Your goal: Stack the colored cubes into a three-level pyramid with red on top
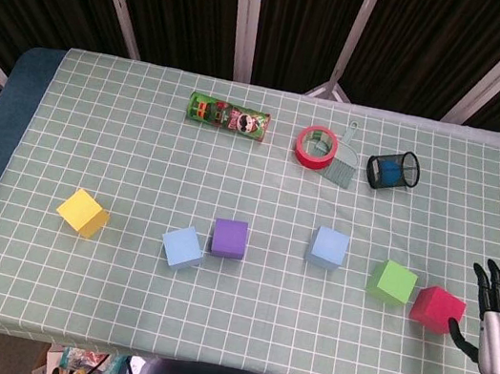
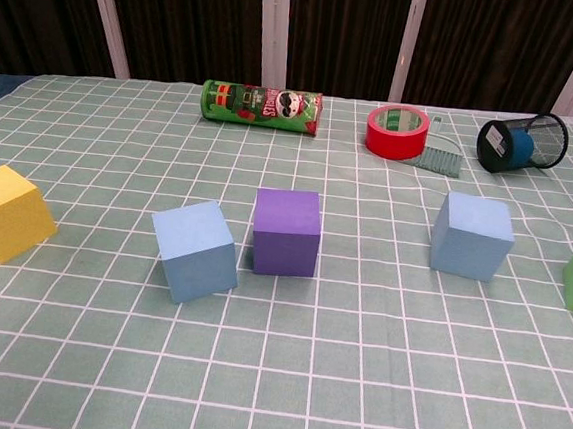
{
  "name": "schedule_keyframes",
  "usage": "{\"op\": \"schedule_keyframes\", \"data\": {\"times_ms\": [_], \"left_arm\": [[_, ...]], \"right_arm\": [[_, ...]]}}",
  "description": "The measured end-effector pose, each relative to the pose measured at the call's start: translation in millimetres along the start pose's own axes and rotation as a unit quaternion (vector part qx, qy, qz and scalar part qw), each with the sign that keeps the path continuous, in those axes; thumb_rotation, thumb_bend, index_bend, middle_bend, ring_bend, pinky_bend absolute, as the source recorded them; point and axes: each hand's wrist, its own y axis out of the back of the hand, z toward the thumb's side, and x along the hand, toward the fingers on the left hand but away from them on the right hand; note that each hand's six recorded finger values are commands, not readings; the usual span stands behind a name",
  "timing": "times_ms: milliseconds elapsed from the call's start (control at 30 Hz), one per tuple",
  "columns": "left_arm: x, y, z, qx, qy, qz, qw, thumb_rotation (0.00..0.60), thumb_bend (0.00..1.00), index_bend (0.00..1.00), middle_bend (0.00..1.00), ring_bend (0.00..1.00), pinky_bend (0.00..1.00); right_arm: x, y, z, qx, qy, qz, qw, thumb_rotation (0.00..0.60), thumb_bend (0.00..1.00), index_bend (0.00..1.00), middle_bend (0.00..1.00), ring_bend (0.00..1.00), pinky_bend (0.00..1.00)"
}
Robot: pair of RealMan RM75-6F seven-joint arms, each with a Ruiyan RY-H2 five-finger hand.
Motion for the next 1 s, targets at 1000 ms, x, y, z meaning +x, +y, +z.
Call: {"op": "schedule_keyframes", "data": {"times_ms": [1000], "left_arm": [[1.1,-8.5,8.4,0.006,-0.005,-0.022,0.9997,0.6,0.01,0.0,0.0,0.0,0.02]], "right_arm": [[3.3,-0.5,-0.5,0.002,0.008,0.002,1.0,0.6,0.3,0.0,0.0,0.0,0.0]]}}
